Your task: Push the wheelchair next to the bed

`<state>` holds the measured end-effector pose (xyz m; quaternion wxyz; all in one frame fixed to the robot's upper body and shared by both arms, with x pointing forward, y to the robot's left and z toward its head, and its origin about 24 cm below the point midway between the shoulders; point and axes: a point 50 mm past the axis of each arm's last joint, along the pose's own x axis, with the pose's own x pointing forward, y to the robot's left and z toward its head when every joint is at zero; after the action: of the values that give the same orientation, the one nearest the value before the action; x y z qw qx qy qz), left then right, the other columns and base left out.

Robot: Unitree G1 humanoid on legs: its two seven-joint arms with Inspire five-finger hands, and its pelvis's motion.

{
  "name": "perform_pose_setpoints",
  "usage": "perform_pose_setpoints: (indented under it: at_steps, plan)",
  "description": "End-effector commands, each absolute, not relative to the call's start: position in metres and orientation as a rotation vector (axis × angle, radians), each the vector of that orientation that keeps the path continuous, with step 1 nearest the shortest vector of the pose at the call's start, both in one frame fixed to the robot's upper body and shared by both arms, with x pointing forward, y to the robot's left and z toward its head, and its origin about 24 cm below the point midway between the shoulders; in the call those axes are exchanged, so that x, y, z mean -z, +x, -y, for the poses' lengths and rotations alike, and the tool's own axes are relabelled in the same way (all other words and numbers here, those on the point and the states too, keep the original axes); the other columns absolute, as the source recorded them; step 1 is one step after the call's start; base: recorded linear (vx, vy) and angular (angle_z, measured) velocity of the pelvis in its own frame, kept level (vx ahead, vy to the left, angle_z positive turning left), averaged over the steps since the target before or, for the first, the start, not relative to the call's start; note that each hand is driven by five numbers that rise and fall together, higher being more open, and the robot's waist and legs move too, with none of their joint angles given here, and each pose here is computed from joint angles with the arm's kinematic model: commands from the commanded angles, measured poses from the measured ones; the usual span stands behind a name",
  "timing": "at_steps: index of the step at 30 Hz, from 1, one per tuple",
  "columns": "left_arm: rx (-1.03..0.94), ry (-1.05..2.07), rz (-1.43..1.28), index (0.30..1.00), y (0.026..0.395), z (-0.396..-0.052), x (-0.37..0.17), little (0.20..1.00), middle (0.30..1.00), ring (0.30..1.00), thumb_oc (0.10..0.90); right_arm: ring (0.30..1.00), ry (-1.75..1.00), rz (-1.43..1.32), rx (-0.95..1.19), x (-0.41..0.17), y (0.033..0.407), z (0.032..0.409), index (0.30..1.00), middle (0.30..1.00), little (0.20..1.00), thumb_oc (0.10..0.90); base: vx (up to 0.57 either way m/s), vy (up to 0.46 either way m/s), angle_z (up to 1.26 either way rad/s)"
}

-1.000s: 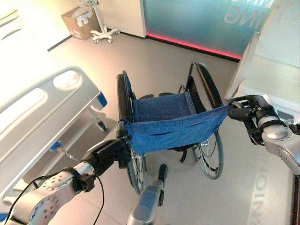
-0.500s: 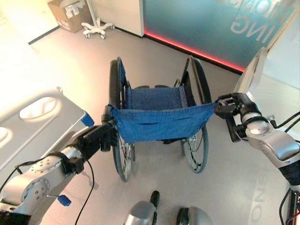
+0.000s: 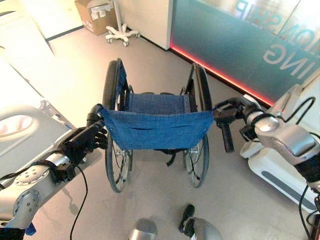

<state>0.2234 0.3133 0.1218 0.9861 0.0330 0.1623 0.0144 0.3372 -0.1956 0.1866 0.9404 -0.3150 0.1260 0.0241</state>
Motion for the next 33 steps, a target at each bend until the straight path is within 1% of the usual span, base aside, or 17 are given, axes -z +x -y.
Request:
perform_pose_setpoints:
  at_steps: [1, 4, 6, 12, 16, 19, 23, 25, 27, 30, 33]
  plan:
    - [0.020, 0.149, 0.015, 0.300, 0.226, -0.307, -0.186, 0.300, 0.300, 0.300, 0.400, 0.300, -0.677, 0.028, -0.030, -0.253, 0.323, 0.197, 0.300, 0.300, 0.300, 0.400, 0.30, -0.168, 0.60]
    - [-0.011, 0.129, 0.013, 0.300, 0.222, -0.314, -0.187, 0.300, 0.300, 0.300, 0.400, 0.300, -0.680, 0.032, -0.048, -0.253, 0.322, 0.193, 0.300, 0.300, 0.300, 0.400, 0.38, -0.141, 0.44]
    - [-0.028, 0.108, 0.007, 0.300, 0.221, -0.318, -0.183, 0.300, 0.300, 0.300, 0.400, 0.300, -0.676, 0.029, -0.049, -0.248, 0.327, 0.193, 0.300, 0.300, 0.300, 0.400, 0.54, -0.089, -0.11]
    - [-0.016, 0.122, 0.012, 0.300, 0.228, -0.303, -0.174, 0.300, 0.300, 0.300, 0.400, 0.300, -0.668, 0.028, -0.044, -0.232, 0.334, 0.198, 0.300, 0.300, 0.300, 0.400, 0.56, -0.058, -0.14]
    - [-0.045, 0.134, 0.032, 0.300, 0.230, -0.307, -0.184, 0.300, 0.300, 0.300, 0.400, 0.300, -0.645, 0.045, -0.085, -0.225, 0.336, 0.191, 0.300, 0.300, 0.300, 0.400, 0.43, -0.033, 0.09]
    - [-0.075, 0.147, 0.021, 0.300, 0.234, -0.314, -0.191, 0.300, 0.300, 0.300, 0.400, 0.300, -0.651, 0.078, -0.142, -0.220, 0.337, 0.177, 0.300, 0.300, 0.300, 0.400, 0.54, -0.058, -0.07]
    - [-0.034, 0.153, 0.035, 0.300, 0.240, -0.310, -0.201, 0.300, 0.300, 0.300, 0.400, 0.300, -0.644, 0.130, -0.177, -0.231, 0.338, 0.159, 0.300, 0.300, 0.300, 0.400, 0.41, -0.068, 0.15]
    - [-0.003, 0.155, 0.045, 0.300, 0.243, -0.308, -0.205, 0.300, 0.300, 0.300, 0.400, 0.300, -0.665, 0.139, -0.158, -0.235, 0.339, 0.156, 0.300, 0.300, 0.300, 0.400, 0.46, -0.098, 0.45]
    - [0.058, 0.154, 0.086, 0.300, 0.245, -0.305, -0.214, 0.300, 0.300, 0.300, 0.400, 0.300, -0.694, 0.158, -0.104, -0.241, 0.341, 0.163, 0.300, 0.300, 0.300, 0.400, 0.43, -0.276, 0.41]
    - [0.095, 0.161, 0.108, 0.300, 0.244, -0.302, -0.219, 0.300, 0.300, 0.300, 0.400, 0.300, -0.698, 0.174, -0.071, -0.248, 0.342, 0.172, 0.300, 0.300, 0.300, 0.400, 0.32, -0.370, 0.57]
    - [0.148, 0.210, 0.123, 0.300, 0.244, -0.293, -0.219, 0.300, 0.300, 0.300, 0.400, 0.300, -0.697, 0.205, -0.033, -0.273, 0.344, 0.174, 0.300, 0.300, 0.300, 0.400, 0.49, -0.574, 0.53]
